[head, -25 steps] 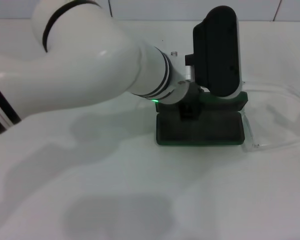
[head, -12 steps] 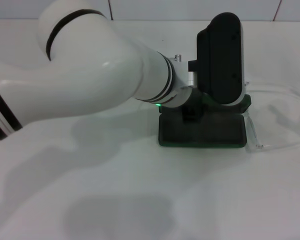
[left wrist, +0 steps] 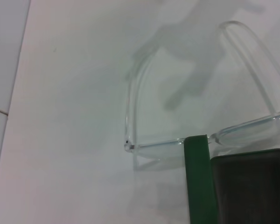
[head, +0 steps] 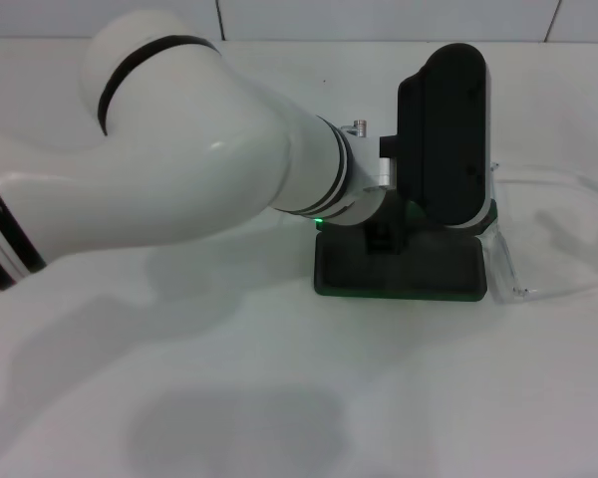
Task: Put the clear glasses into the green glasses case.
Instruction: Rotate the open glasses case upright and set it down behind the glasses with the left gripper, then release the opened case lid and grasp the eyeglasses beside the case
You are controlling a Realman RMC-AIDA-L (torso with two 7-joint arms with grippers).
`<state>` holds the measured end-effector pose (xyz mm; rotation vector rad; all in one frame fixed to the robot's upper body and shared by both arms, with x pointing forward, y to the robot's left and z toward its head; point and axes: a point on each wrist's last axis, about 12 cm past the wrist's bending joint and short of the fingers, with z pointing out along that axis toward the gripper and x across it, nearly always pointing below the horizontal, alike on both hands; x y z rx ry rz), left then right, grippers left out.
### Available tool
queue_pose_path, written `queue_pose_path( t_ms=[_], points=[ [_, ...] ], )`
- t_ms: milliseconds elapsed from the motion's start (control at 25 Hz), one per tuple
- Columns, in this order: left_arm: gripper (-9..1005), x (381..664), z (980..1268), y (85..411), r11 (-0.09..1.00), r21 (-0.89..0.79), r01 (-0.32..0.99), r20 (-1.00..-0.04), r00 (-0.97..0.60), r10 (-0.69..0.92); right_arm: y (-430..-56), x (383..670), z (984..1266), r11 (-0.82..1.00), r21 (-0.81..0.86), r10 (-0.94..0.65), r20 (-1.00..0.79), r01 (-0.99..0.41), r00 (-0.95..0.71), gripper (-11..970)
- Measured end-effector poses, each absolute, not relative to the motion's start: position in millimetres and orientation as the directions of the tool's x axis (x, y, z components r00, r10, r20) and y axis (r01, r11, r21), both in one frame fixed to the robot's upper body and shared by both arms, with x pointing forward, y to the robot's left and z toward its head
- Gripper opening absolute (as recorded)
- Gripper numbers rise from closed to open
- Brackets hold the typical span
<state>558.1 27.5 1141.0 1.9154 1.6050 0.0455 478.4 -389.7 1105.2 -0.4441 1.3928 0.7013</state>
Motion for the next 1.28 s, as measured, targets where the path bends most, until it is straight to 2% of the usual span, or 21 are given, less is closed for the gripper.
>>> queue_pose_path(
  t_ms=[320,680,840,1000,1120,1280],
  points=[
    [395,557,1145,26,-0.06,0.483,0.874,-0.366,0.264,0.892,-391,477,1104,0.726,0.118,0.181,-0.983,-0.678,0.022,870],
    [407,547,1167,29,-0.043,0.47,0.882,-0.403,0.257,0.878,-392,478,1105,0.719,0.118,0.167,-0.986,-0.685,0.006,869],
    [407,544,1196,44,0.041,0.469,0.882,-0.477,0.214,0.852,-390,487,1108,0.684,0.159,0.157,-0.985,-0.712,-0.07,869],
    [408,543,1236,75,0.206,0.469,0.859,-0.611,0.148,0.777,-389,502,1125,0.629,0.238,0.122,-0.971,-0.74,-0.208,865],
    [408,541,1263,104,0.326,0.404,0.855,-0.74,0.096,0.666,-388,511,1141,0.611,0.289,0.072,-0.947,-0.737,-0.312,848],
    [406,534,1276,148,0.397,0.298,0.868,-0.864,0.069,0.498,-381,521,1163,0.609,0.378,-0.005,-0.877,-0.697,-0.48,816]
  ],
)
